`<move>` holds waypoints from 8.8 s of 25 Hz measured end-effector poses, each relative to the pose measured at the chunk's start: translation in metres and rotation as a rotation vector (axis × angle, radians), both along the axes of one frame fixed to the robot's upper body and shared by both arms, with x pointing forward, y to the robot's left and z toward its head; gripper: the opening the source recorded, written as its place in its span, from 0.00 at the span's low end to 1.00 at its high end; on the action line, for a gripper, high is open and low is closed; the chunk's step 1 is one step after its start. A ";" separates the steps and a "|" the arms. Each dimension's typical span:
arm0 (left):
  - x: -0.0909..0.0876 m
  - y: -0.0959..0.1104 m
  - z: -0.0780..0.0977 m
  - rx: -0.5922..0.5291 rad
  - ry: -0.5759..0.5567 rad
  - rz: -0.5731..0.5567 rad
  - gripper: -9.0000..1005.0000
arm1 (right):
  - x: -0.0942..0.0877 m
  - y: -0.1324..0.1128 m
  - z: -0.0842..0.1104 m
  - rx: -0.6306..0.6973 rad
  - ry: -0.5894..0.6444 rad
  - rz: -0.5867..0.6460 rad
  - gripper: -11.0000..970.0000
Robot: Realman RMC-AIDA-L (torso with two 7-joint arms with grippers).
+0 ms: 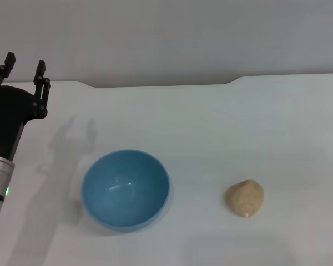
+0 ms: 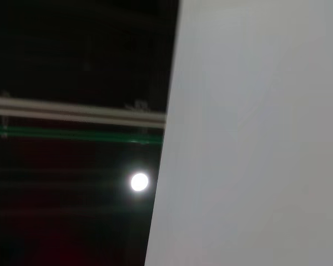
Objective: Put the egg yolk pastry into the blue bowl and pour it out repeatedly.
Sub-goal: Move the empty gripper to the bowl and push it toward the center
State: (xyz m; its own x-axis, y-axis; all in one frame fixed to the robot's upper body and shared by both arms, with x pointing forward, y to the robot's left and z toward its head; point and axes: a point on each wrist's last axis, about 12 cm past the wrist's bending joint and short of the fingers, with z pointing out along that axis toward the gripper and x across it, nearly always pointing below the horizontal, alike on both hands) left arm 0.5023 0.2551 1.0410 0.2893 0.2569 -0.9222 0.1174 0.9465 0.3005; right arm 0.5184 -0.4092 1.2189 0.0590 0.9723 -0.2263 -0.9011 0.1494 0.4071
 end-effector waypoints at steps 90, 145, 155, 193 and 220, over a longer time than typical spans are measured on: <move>0.001 -0.003 -0.001 -0.008 0.002 0.006 0.46 | 0.002 -0.031 -0.067 -0.545 0.442 -0.752 0.52; 0.006 -0.012 0.003 -0.049 0.025 -0.010 0.46 | 0.034 -0.001 -0.100 -0.851 0.678 -0.741 0.52; 0.028 -0.032 0.019 -0.100 0.099 -0.037 0.46 | 0.037 0.007 -0.109 -0.935 0.701 -0.702 0.52; 0.085 -0.029 0.118 -0.017 0.798 -0.185 0.46 | 0.049 0.090 -0.167 -1.295 0.583 -0.695 0.52; 0.080 -0.037 0.150 0.225 1.295 -0.120 0.47 | 0.012 0.104 -0.194 -1.249 0.585 -0.740 0.52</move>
State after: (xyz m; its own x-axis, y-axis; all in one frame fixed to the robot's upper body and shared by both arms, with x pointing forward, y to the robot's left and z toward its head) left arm 0.5818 0.2176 1.1906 -0.7327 0.4747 -0.4877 0.5160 0.8547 0.0566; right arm 0.5308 -0.3050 1.0253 0.0393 -0.0457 -0.9982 -0.2443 0.9682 -0.0540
